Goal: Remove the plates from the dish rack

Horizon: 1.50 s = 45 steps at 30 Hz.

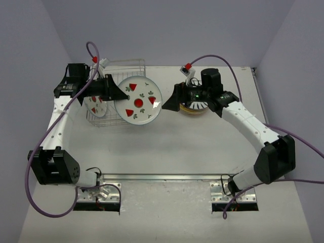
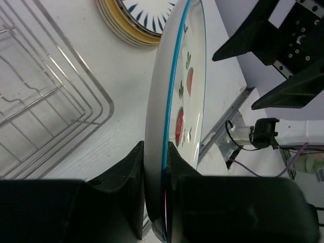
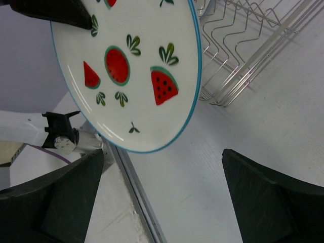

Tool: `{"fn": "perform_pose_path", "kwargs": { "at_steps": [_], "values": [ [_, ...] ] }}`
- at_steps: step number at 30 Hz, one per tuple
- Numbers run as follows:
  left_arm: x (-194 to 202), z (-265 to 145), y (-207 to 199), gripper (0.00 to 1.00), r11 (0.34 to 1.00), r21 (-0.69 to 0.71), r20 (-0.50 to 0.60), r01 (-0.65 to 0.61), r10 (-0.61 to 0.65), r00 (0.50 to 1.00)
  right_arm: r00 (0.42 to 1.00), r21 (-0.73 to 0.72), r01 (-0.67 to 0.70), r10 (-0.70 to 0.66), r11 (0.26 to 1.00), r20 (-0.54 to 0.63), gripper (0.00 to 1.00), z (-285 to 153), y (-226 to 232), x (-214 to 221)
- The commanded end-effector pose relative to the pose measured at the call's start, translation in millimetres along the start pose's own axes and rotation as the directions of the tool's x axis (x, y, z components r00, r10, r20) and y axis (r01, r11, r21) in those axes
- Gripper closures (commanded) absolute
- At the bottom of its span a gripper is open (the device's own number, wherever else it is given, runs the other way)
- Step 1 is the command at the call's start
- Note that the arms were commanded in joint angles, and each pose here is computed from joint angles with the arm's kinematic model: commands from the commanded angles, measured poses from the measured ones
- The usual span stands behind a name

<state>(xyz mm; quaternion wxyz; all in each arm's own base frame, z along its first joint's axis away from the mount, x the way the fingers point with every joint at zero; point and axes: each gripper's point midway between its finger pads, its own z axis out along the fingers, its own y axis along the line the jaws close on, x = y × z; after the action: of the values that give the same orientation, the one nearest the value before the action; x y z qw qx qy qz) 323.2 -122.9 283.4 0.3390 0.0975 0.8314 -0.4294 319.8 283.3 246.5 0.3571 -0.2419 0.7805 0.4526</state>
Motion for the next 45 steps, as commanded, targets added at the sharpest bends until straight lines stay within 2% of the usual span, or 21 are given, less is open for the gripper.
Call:
{"fn": "perform_pose_path", "kwargs": {
  "at_steps": [1,4,6,9,10,12,13,16,18,19,24,26,32,37,45],
  "values": [
    [0.1,2.1,-70.4,1.00,0.961,0.213,0.041,-0.176,0.171,0.984,1.000,-0.043,-0.005,0.006,0.999,0.025,0.01,12.8,5.8,-18.1],
    [8.4,7.8,-70.5,1.00,0.961,0.217,0.029,-0.171,0.169,0.985,0.999,-0.063,-0.035,0.035,0.997,0.006,0.02,18.9,5.0,-15.1],
    [10.8,9.9,-68.8,1.00,0.962,0.220,0.022,-0.164,0.163,0.986,0.998,-0.093,-0.066,0.065,0.993,-0.013,0.08,23.3,6.9,-11.5],
    [8.8,11.3,-66.7,1.00,0.963,0.212,0.023,-0.165,0.163,0.986,0.997,-0.147,-0.078,0.075,0.986,-0.027,0.40,25.5,12.3,-8.5],
    [6.2,11.8,-64.7,1.00,0.966,0.197,0.028,-0.169,0.167,0.986,0.996,-0.156,-0.083,0.080,0.984,-0.029,0.59,25.3,13.6,-7.3],
    [4.0,12.5,-60.4,0.93,0.970,0.170,0.027,-0.176,0.174,0.984,0.993,-0.158,-0.119,0.114,0.980,-0.043,0.95,24.8,14.0,-3.0],
    [1.6,12.0,-58.7,0.85,0.970,0.155,0.031,-0.189,0.186,0.982,0.990,-0.158,-0.135,0.129,0.978,-0.048,1.00,24.1,13.6,-1.2],
    [-7.0,11.0,-42.0,0.45,0.978,0.042,0.058,-0.204,0.202,0.978,0.983,-0.166,-0.184,0.177,0.969,-0.052,1.00,16.1,9.7,-1.7],
    [-14.7,6.9,-29.3,0.10,0.980,-0.048,0.082,-0.194,0.198,0.977,0.976,-0.141,-0.216,0.214,0.966,-0.031,1.00,6.8,-4.7,-6.0],
    [-19.0,4.5,-22.7,0.04,0.978,-0.092,0.094,-0.185,0.194,0.976,0.973,-0.119,-0.231,0.231,0.966,-0.009,1.00,-0.5,-16.7,-11.0],
    [-45.0,-24.2,9.4,0.00,0.954,-0.274,0.192,-0.123,0.179,0.965,0.938,-0.002,-0.331,0.329,0.944,0.113,1.00,-41.9,-85.3,-30.9],
    [-54.2,-37.9,21.8,0.00,0.936,-0.339,0.229,-0.098,0.183,0.956,0.917,0.096,-0.368,0.344,0.925,0.202,1.00,-73.9,-132.5,-39.0],
    [-53.1,-38.5,27.5,0.00,0.936,-0.343,0.236,-0.072,0.160,0.958,0.848,0.195,-0.497,0.425,0.846,0.317,1.00,-122.1,-216.7,-41.9],
    [-51.3,-37.1,29.5,0.00,0.937,-0.343,0.231,-0.063,0.149,0.962,0.817,0.219,-0.553,0.473,0.804,0.330,1.00,-122.3,-248.9,-31.2],
    [-48.5,-38.7,33.8,0.00,0.928,-0.366,0.216,-0.068,0.156,0.964,0.783,0.220,-0.612,0.544,0.759,0.301,1.00,-112.1,-269.8,-18.5]
  ]
}}
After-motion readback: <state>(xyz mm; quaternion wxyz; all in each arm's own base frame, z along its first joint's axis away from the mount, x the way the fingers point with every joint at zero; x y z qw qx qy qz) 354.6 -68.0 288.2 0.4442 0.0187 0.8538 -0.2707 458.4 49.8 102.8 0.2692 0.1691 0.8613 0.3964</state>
